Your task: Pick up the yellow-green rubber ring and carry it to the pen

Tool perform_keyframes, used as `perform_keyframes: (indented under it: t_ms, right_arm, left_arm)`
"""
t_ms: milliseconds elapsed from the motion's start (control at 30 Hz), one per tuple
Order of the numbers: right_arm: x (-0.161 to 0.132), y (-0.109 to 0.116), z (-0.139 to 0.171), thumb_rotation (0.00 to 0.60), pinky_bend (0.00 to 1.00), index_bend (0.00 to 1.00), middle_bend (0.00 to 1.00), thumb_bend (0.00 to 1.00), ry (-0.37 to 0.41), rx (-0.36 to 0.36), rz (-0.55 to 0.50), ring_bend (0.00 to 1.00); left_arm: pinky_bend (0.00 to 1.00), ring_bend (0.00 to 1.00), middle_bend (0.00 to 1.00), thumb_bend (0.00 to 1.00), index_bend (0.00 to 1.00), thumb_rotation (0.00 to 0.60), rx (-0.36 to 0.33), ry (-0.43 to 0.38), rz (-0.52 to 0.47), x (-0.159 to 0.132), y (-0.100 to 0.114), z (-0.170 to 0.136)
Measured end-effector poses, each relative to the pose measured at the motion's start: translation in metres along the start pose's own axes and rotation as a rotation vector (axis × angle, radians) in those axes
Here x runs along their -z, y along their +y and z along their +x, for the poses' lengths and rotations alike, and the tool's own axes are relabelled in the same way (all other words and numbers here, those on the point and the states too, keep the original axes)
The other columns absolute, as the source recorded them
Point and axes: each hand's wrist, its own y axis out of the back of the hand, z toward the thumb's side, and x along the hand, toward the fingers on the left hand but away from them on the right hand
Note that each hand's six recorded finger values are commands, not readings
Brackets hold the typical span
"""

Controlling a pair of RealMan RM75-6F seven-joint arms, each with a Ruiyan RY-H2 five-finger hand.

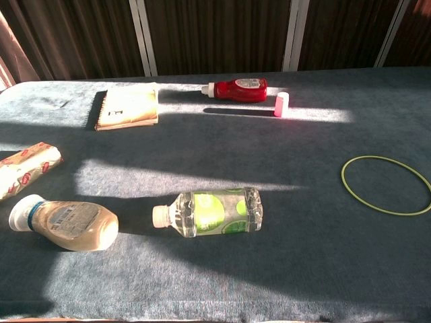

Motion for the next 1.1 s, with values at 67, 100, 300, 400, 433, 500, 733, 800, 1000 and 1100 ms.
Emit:
perform_keyframes:
  t_ms: [67,100,300,400,433,500,733,800,1000,1100]
  right_arm:
    - [-0.001,-0.002,-0.001,0.6,0.18,0.0,0.07,0.0,0.002,-0.013,-0.008,0.08]
    - [-0.002,-0.003,-0.001,0.6,0.18,0.0,0.07,0.0,0.003,-0.019,-0.012,0.08]
    - [-0.006,-0.008,-0.004,0.6,0.18,0.0,0.07,0.0,0.008,-0.042,-0.016,0.08]
    - [-0.011,-0.008,-0.007,0.6,0.3,0.06,0.24,0.0,0.021,-0.046,-0.008,0.25]
    - [-0.014,-0.008,-0.009,0.6,0.41,0.1,0.34,0.0,0.032,-0.048,-0.004,0.38]
    - [-0.019,-0.009,-0.01,0.6,0.68,0.26,0.56,0.04,0.05,-0.062,-0.002,0.68]
    - [-0.036,-0.024,-0.017,0.6,0.95,0.55,0.84,0.35,0.114,-0.191,-0.068,0.99]
    - [-0.04,-0.029,-0.02,0.6,0.97,0.59,0.86,0.43,0.127,-0.231,-0.091,1.0]
    - [-0.052,-0.044,-0.033,0.6,0.98,0.68,0.87,0.56,0.17,-0.297,-0.104,1.0]
    - [-0.054,-0.053,-0.035,0.6,0.98,0.68,0.87,0.57,0.176,-0.332,-0.103,1.0]
  left_arm:
    - [0.22,0.08,0.15,0.41,0.33,0.6,0.0,0.003,-0.004,0.001,0.0,0.0]
    - [0.22,0.08,0.15,0.41,0.33,0.6,0.001,0.005,-0.004,0.001,0.0,0.0]
    - [0.22,0.08,0.16,0.41,0.33,0.6,-0.007,-0.013,-0.002,-0.003,0.002,-0.002]
    - [0.22,0.08,0.16,0.41,0.33,0.6,-0.002,-0.013,-0.006,-0.002,0.001,-0.003]
    - [0.22,0.08,0.16,0.41,0.33,0.6,0.001,-0.01,-0.006,-0.001,0.001,-0.003]
    - [0.22,0.08,0.16,0.41,0.33,0.6,0.002,-0.006,-0.008,-0.001,0.001,-0.003]
    - [0.22,0.08,0.17,0.41,0.33,0.6,-0.002,0.012,-0.012,0.001,0.003,-0.005]
    - [0.22,0.08,0.17,0.41,0.33,0.6,-0.004,0.013,-0.012,0.001,0.004,-0.005]
    - [0.22,0.08,0.18,0.41,0.33,0.6,-0.004,0.015,-0.014,0.002,0.005,-0.005]
    - [0.22,0.08,0.18,0.41,0.33,0.6,-0.006,0.024,-0.021,0.003,0.006,-0.005]
